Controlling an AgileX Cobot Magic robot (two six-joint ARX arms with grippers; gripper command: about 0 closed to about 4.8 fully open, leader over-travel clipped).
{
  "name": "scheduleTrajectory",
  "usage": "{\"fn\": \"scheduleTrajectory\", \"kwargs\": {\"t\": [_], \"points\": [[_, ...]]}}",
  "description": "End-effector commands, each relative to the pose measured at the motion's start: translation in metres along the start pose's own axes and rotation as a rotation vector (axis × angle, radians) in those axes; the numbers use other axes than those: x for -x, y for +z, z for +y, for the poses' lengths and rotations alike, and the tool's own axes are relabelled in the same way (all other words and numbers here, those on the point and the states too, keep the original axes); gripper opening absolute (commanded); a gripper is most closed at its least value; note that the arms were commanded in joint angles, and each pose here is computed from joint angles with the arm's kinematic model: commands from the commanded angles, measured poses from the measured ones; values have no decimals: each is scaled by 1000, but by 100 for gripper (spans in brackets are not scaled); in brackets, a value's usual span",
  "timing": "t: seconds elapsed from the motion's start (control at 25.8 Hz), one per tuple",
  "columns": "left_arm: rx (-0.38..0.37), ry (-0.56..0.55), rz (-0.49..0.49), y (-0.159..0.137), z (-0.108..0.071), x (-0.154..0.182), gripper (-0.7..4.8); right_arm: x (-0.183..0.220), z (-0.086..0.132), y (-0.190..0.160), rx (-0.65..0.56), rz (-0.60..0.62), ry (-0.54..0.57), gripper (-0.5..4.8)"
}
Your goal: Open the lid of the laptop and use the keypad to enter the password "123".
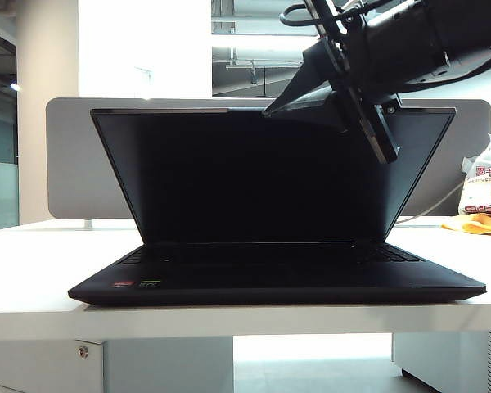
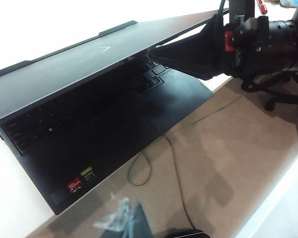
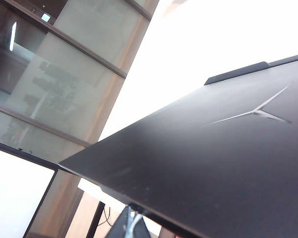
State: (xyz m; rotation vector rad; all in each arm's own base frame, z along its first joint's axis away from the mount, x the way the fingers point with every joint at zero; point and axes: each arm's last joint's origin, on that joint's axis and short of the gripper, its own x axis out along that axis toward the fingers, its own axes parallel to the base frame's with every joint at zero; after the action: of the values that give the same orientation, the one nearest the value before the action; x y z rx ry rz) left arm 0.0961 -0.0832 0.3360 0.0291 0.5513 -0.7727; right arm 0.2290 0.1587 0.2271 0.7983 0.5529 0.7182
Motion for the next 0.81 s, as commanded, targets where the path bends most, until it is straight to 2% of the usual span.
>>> {"fn": "scheduleTrajectory", "kwargs": {"t": [0.04, 0.23, 0.39, 0.46, 0.66, 0.81], "points": [[-15, -1, -13, 2, 0, 1, -5, 1, 0, 6, 5, -41, -36, -6], [-17, 9, -13, 2, 0, 1, -5, 1, -4, -13, 0, 167, -65, -6], [-15, 10, -1, 0, 0, 1, -5, 2, 4, -28, 81, 262, -66, -6], [-15, 11, 1, 0, 0, 1, -5, 4, 0, -30, 112, 260, -129, -6], [-13, 12, 15, -1, 0, 1, -5, 7, -10, -31, 287, 218, -328, -6], [-13, 12, 15, -1, 0, 1, -5, 7, -12, -28, 384, 171, -413, -6]]}}
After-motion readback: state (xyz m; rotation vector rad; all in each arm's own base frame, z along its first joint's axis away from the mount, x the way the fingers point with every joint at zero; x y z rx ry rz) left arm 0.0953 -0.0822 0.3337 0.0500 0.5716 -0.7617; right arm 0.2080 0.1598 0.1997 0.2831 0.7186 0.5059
